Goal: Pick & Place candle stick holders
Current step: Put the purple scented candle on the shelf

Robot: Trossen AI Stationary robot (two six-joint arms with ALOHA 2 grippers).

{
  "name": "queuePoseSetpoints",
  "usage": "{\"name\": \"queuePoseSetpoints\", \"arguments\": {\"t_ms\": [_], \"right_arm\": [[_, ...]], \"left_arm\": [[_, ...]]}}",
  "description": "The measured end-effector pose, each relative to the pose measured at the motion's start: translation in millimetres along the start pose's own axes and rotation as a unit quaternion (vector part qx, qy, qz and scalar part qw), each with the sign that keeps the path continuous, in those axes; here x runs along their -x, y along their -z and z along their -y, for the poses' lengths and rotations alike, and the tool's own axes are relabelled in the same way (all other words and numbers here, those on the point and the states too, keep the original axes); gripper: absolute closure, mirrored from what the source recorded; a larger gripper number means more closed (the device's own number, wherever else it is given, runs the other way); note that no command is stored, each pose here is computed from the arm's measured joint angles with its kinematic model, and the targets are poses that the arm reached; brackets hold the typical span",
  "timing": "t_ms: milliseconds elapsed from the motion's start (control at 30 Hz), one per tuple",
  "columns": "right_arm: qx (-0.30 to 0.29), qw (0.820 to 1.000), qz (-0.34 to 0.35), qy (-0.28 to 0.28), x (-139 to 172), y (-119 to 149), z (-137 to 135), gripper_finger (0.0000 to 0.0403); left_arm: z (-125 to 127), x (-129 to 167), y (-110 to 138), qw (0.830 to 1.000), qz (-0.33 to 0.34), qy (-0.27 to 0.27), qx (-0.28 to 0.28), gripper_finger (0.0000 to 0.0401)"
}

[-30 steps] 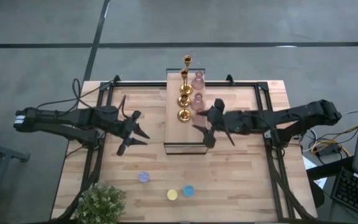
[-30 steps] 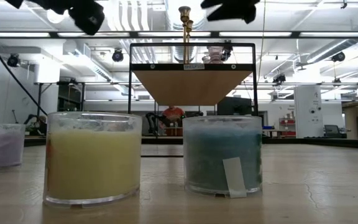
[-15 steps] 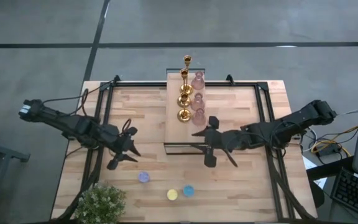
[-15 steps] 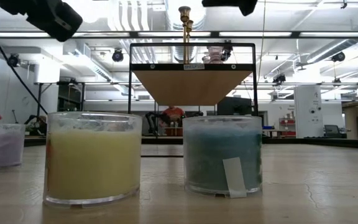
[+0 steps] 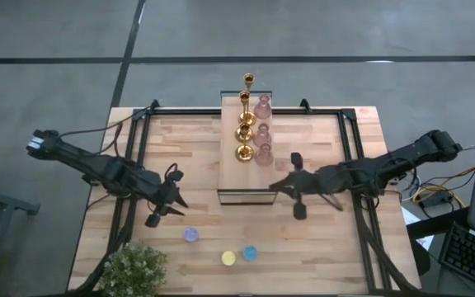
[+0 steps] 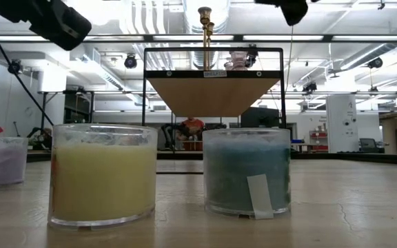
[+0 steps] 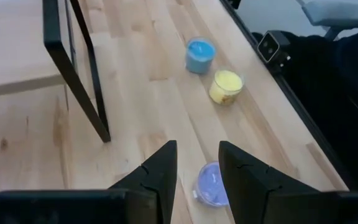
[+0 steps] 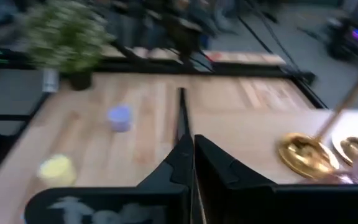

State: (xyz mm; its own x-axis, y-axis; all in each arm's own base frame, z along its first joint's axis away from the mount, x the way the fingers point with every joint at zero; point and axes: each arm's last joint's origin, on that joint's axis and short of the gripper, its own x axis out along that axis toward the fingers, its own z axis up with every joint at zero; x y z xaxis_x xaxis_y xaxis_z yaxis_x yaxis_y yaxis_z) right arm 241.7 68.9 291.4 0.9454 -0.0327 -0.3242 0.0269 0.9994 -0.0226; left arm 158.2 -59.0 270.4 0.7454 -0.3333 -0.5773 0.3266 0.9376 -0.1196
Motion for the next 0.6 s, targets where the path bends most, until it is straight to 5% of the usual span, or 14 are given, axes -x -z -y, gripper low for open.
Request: {"name": "queuePoseSetpoints", "arguments": {"t_ms": [400,600], "right_arm": [[-0.036,0.989,0.121,-0.074,56.7,56.5,44.5,0.0395],[-0.051,0.983,0.170,-0.052,66.1,86.8,58.5,0.0395]], "left_arm": [[0.5,-23.1,2.0,0.999,-0.042,-0.001,0.013,0.0279],[9.4,-33.2,6.0,0.997,-0.070,0.014,0.024,0.0279]]}}
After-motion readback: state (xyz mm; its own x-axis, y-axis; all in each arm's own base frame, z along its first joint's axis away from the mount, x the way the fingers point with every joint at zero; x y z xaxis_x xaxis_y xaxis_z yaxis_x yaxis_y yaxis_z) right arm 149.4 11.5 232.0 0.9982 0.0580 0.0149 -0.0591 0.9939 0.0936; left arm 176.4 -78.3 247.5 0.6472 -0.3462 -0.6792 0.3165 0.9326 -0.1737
